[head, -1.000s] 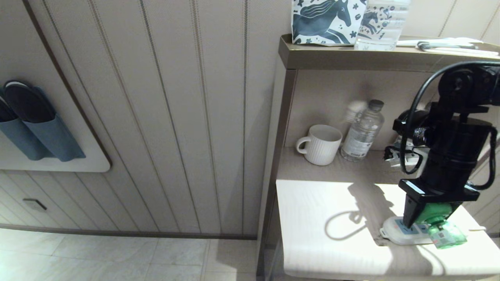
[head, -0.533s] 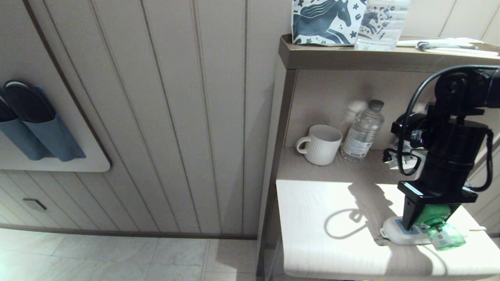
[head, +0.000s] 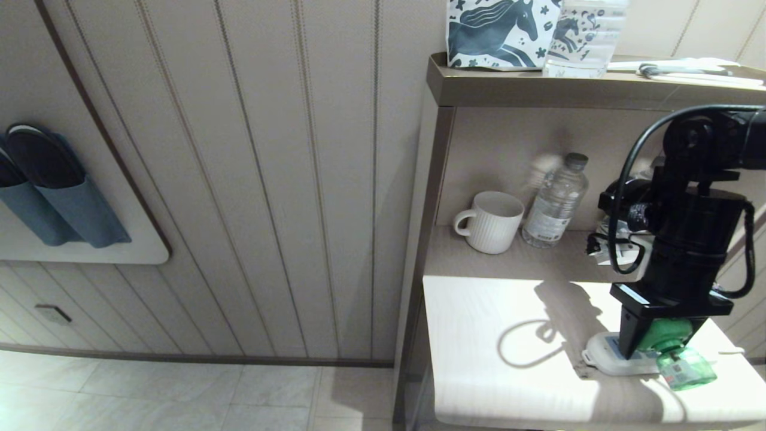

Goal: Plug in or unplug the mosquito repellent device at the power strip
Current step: Insert the plug into the socket

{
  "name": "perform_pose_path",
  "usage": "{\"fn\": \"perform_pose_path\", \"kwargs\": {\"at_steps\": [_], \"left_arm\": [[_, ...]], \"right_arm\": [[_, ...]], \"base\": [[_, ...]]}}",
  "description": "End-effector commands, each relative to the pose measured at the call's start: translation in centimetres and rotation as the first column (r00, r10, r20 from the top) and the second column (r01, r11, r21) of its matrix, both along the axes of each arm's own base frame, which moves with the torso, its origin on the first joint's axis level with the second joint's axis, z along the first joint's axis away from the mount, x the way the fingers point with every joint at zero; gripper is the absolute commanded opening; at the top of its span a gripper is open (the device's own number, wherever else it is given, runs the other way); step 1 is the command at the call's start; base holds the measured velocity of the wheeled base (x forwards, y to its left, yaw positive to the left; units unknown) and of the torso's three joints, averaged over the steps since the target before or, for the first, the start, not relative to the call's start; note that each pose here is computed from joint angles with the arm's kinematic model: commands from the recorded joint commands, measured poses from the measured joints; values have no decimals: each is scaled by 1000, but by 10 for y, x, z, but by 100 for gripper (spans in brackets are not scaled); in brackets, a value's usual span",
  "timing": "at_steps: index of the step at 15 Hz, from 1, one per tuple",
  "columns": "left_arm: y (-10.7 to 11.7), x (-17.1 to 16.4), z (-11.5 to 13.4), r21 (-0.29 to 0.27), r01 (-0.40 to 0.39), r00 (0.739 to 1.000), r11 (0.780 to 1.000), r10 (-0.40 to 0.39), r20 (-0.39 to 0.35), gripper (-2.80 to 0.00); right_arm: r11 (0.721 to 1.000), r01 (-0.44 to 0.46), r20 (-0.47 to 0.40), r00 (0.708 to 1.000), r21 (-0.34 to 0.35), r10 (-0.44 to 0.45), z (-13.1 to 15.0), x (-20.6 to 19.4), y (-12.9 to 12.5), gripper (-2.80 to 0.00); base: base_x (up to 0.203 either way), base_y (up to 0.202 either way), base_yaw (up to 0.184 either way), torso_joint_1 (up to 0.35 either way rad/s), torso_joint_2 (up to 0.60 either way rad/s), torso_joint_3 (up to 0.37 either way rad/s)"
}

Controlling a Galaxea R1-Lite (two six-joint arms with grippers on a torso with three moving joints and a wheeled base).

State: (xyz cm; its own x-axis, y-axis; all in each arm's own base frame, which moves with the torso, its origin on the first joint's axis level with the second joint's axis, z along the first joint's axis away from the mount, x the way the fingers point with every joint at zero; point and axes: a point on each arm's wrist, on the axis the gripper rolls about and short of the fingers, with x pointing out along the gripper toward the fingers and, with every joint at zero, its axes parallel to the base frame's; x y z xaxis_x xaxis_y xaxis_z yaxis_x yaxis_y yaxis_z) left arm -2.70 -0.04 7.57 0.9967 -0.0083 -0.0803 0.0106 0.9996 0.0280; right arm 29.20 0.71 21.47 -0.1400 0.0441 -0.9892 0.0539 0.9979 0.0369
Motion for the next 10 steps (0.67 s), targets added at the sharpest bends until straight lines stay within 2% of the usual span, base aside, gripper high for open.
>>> {"fn": "perform_pose_path", "kwargs": {"at_steps": [1,10], "left_arm": [[0,0,0,0,1,1000,1000,-1,-1,-280],[0,0,0,0,0,1000,1000,0,-1,-280]], "right_arm": [[1000,0,-56,998,1,0,-1,-5,0,-280],[1000,-2,-31,1000,-3,2,4,-4,0,-280]], "base": [[0,0,0,0,0,0],[0,0,0,0,0,0]]}}
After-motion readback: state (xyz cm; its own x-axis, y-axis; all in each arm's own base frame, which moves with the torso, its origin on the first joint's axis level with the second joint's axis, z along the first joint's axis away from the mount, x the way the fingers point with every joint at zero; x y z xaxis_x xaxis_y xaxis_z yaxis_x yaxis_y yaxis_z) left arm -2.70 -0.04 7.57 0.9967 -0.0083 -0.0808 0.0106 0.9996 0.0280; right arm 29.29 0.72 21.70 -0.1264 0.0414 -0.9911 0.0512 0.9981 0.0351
